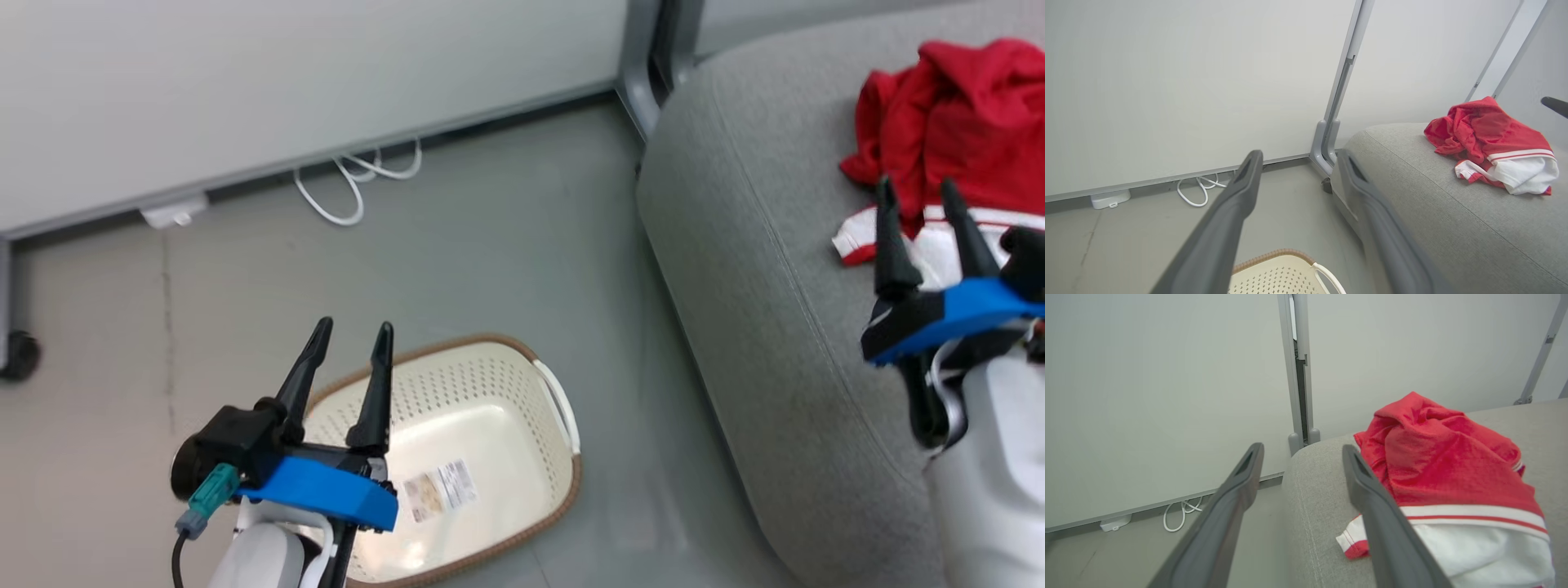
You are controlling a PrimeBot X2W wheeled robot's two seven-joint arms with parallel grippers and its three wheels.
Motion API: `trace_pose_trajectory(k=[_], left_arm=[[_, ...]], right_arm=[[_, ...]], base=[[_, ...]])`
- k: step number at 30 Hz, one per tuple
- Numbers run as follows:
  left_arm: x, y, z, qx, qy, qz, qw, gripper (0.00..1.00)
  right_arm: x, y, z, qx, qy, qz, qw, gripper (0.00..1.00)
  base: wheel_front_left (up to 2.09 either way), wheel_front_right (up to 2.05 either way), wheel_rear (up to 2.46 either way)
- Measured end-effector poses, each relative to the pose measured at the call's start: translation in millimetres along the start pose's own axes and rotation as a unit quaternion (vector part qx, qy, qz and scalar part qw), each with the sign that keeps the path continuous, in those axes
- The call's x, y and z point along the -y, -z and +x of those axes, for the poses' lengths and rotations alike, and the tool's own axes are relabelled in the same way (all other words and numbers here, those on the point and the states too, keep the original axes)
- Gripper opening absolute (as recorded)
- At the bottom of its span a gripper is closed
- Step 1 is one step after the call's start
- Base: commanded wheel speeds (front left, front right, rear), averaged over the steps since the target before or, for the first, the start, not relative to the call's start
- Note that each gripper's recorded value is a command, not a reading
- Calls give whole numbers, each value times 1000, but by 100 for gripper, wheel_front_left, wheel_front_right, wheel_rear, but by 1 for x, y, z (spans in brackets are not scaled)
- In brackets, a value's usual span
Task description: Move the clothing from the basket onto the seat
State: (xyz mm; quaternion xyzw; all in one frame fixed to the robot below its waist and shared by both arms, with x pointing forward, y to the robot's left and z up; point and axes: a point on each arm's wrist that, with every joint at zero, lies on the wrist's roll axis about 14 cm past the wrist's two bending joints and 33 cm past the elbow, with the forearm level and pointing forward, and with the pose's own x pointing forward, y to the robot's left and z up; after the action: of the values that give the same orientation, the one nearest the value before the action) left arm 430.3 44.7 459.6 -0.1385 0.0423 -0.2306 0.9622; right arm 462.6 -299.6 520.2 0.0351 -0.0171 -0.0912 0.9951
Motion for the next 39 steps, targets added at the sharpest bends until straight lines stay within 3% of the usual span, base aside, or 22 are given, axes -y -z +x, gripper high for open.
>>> trace_pose_trajectory(k=[9, 16, 25, 39], left_arm=[[-35, -29, -59, 36, -90, 18, 995, 100], [-63, -37, -94, 49, -151, 22, 987, 100], [-82, -36, -115, 48, -190, 21, 980, 100], [-88, -33, -120, 41, -200, 19, 979, 100]], right_arm=[[-66, -3, -45, 9, -87, 22, 996, 100], [-98, 7, -70, -7, -119, 43, 992, 100], [-117, 22, -91, -32, -138, 52, 988, 100], [-129, 23, -96, -37, -155, 53, 986, 100]], base=[[0, 0, 0], [0, 0, 0], [0, 0, 0], [0, 0, 0]])
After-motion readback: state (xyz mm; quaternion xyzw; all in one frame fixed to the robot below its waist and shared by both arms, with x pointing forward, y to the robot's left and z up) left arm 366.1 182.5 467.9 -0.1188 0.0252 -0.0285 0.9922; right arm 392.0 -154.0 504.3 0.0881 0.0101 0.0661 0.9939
